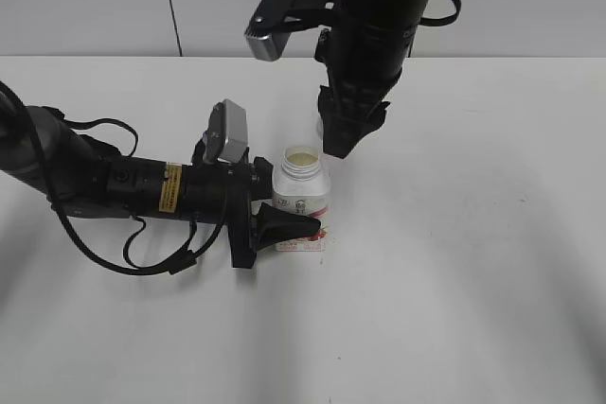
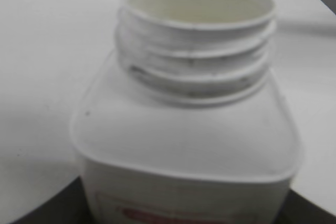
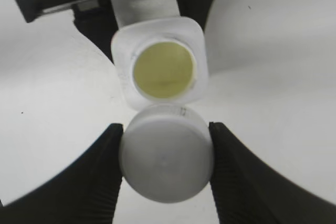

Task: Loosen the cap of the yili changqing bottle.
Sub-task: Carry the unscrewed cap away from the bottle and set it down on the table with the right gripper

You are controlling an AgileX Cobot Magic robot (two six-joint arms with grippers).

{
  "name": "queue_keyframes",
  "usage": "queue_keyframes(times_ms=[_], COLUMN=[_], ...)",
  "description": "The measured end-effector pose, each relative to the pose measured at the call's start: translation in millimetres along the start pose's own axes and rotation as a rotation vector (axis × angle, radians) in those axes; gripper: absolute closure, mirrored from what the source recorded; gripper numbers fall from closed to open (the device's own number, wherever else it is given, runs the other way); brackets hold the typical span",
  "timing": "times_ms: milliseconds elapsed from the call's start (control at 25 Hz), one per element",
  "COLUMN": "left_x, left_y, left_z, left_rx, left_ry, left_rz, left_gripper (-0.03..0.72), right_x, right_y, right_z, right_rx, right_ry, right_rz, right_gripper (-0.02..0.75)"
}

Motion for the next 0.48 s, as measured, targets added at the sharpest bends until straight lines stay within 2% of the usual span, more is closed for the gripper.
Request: queue_keyframes(times_ms=[200,360,480], left_x=[0.2,0.2,0.5], left_y=[0,0,0], left_z=[0,0,0], left_rx=[-0.001,-0.001,-0.002], left_ry=[-0.001,-0.001,-0.006], left_rz=[-0.002,-0.002,-0.004], left_gripper=[0.298,0.298,0.298], right_x=[-23,-64,-87], right_y=[-6,-15,-14], right_z=[18,48,78], right_rx=[0.015,-0.061,-0.111], right_ry=[0.322,0.625,0.809], right_rz=[0.056,0.117,0.103], right_gripper=[0.349,0.349,0.349])
Point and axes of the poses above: a point on each arm's last joint axis where the gripper is mounted, y pointing out along that axis toward the gripper, x along the wrist's bending axis when the last joint is at zero, z = x × y, the point moved 2 cm from there along y, pointing out along that axis toward the gripper, and after that the axes turned 8 degrees about y, right-handed, at the moved point
